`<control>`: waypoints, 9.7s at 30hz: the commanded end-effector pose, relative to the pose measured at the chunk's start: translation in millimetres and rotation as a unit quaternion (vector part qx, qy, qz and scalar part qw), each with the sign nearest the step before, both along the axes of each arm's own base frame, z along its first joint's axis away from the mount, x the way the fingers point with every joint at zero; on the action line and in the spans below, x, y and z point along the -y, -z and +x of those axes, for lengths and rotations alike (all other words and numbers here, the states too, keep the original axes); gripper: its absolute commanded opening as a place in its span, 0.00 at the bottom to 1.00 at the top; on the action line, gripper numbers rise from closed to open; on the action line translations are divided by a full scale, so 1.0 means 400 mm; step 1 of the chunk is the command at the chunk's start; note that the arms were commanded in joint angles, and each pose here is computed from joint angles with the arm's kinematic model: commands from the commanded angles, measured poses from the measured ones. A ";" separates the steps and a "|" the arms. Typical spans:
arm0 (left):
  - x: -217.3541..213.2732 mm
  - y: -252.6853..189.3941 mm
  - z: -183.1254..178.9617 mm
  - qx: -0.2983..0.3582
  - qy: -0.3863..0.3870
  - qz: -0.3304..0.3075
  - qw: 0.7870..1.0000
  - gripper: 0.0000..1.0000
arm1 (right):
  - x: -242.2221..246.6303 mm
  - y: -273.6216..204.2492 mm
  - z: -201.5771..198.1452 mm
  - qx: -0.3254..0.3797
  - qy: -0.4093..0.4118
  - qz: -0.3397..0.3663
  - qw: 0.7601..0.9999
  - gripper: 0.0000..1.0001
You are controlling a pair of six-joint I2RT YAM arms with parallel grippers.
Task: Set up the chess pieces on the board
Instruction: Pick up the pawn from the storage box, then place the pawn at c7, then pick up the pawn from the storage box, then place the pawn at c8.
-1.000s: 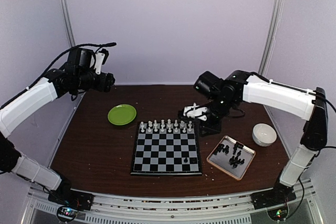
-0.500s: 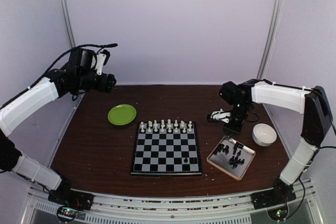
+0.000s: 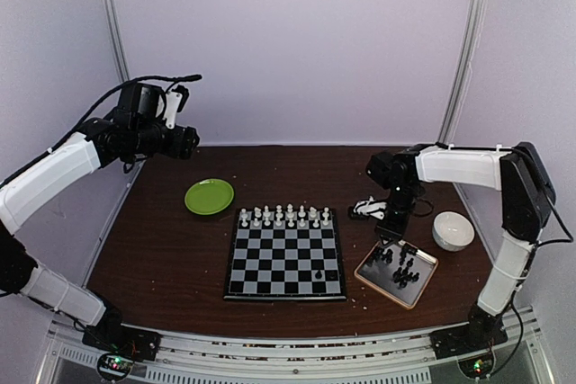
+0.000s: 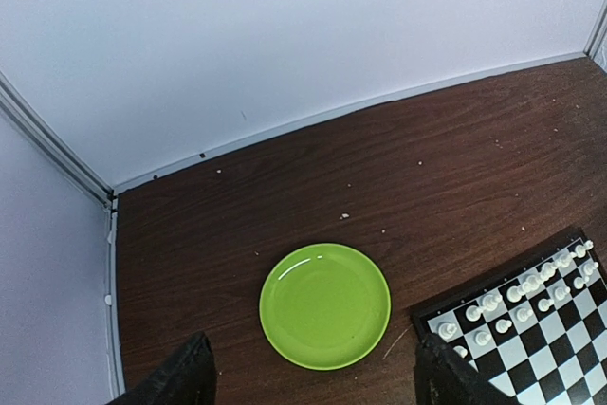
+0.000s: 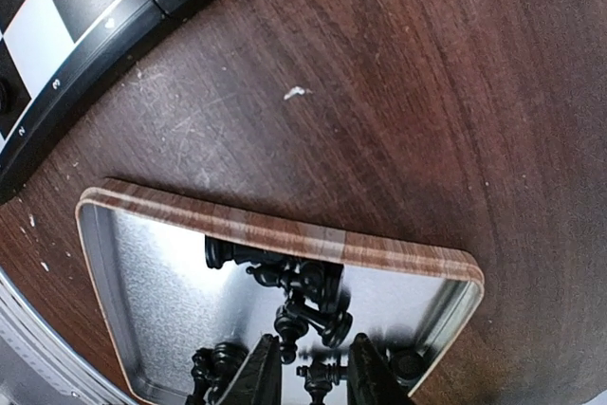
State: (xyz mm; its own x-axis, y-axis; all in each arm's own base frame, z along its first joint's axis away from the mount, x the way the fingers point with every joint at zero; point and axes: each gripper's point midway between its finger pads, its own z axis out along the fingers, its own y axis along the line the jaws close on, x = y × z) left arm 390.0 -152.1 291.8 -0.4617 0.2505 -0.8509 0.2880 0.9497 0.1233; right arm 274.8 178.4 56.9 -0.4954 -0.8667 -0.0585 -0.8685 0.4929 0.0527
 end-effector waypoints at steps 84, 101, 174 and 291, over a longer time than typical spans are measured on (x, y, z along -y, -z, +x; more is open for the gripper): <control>0.030 0.009 0.017 -0.003 0.015 -0.016 1.000 0.73 | -0.467 -0.139 -0.135 0.040 -0.211 0.068 0.974 0.04; 0.028 0.005 0.016 -0.001 0.013 -0.017 1.000 0.73 | -0.495 -0.045 -0.182 -0.004 -0.233 0.035 0.972 0.05; 0.029 0.005 0.016 -0.001 0.015 -0.016 1.000 0.74 | -0.491 -0.173 -0.182 0.037 -0.226 0.075 0.971 0.27; 0.043 0.005 0.012 -0.008 0.026 -0.028 0.999 0.74 | -0.483 -0.135 -0.299 0.012 -0.276 0.036 0.960 0.06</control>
